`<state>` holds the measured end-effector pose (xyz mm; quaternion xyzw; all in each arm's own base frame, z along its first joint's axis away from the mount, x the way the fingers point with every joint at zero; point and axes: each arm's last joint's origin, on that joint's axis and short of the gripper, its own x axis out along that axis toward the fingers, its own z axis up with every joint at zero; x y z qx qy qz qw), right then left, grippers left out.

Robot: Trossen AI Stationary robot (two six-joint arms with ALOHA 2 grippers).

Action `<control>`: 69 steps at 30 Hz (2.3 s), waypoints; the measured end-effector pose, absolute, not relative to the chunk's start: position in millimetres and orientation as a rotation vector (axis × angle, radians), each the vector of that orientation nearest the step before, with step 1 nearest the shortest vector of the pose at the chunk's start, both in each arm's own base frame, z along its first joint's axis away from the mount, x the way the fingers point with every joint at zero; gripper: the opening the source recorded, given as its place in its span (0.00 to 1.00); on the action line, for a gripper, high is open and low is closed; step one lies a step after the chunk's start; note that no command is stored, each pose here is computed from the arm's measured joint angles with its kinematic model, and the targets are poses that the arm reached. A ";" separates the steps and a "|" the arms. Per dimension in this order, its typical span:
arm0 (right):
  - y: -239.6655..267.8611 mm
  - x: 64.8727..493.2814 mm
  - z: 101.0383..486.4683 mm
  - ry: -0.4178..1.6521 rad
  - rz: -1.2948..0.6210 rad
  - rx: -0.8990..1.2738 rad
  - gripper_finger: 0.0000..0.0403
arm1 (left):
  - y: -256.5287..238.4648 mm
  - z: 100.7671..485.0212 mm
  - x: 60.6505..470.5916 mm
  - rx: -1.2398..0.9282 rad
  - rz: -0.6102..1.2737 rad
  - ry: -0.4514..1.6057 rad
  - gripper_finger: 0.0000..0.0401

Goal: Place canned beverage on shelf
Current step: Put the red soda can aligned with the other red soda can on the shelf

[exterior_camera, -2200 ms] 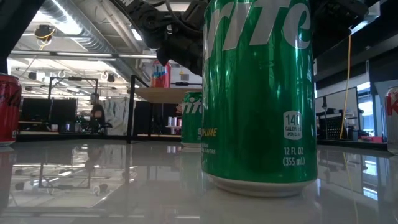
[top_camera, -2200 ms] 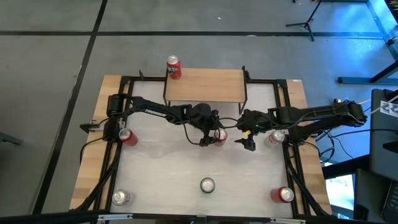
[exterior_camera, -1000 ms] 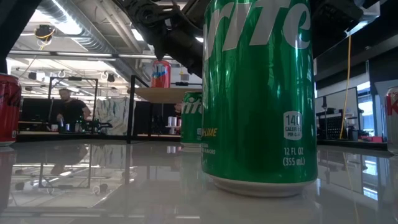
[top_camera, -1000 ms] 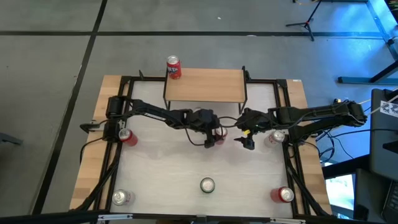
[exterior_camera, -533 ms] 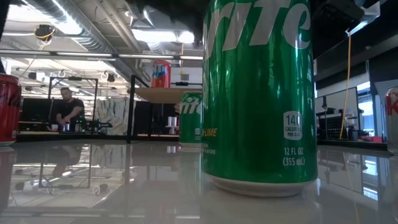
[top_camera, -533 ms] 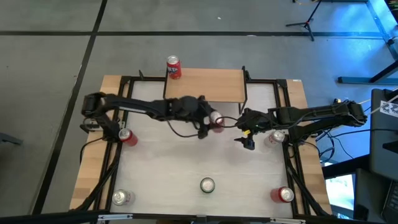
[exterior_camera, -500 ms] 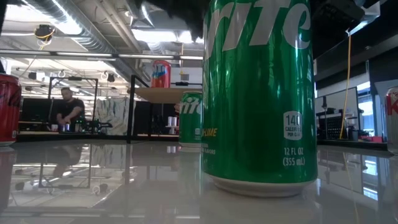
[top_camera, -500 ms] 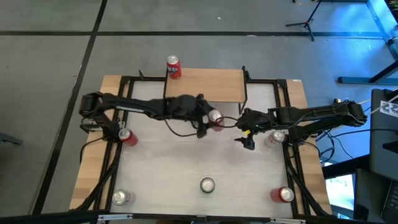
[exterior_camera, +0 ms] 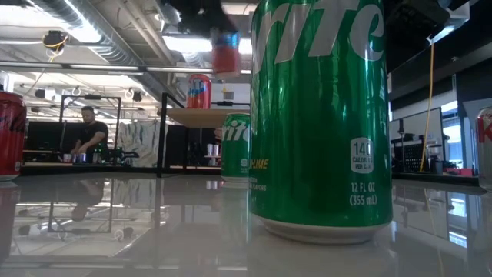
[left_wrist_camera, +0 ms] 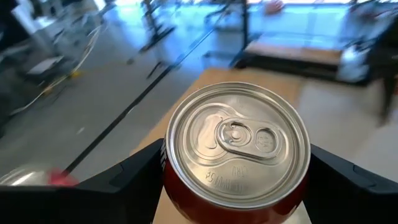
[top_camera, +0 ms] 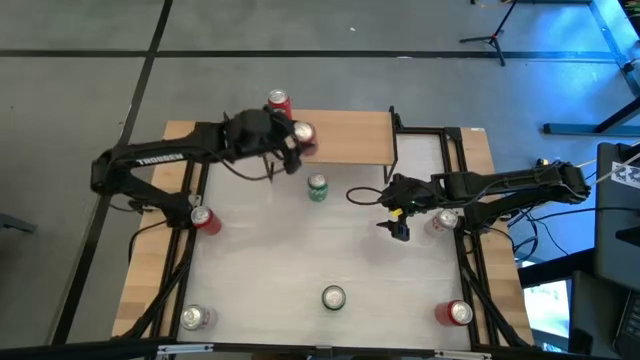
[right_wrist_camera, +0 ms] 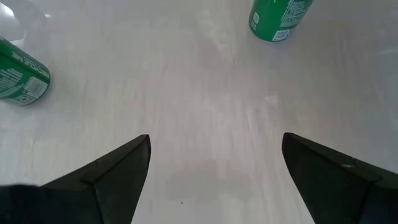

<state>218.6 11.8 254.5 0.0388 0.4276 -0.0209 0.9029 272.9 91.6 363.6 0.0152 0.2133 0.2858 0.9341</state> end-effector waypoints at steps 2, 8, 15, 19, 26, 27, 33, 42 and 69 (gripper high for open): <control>11.8 218.7 254.6 0.883 -0.043 0.080 0.89 | 102.0 361.7 266.4 0.021 0.625 0.469 0.72; 11.8 218.6 254.5 0.884 -0.043 0.080 0.89 | 124.9 343.2 253.9 -0.027 0.674 0.559 0.72; 11.8 218.5 254.4 0.886 -0.043 0.080 0.89 | 135.1 323.0 247.9 -0.093 0.616 0.603 0.72; 11.7 218.5 254.4 0.886 -0.044 0.080 0.89 | 138.1 321.9 245.9 -0.107 0.619 0.606 0.72; 11.7 218.8 254.6 0.882 -0.045 0.079 0.89 | 143.9 320.5 240.4 -0.123 0.637 0.628 0.72; 11.7 218.8 254.6 0.882 -0.045 0.079 0.89 | 144.6 320.3 239.2 -0.126 0.641 0.634 0.72; 11.7 218.8 254.7 0.881 -0.045 0.079 0.89 | 145.0 323.4 231.8 -0.124 0.657 0.643 0.72; 11.7 219.1 254.9 0.877 -0.046 0.079 0.89 | 145.6 326.6 222.8 -0.128 0.673 0.651 0.72; 11.7 219.7 255.4 0.870 -0.043 0.080 0.89 | 143.8 327.5 224.0 -0.114 0.672 0.646 0.87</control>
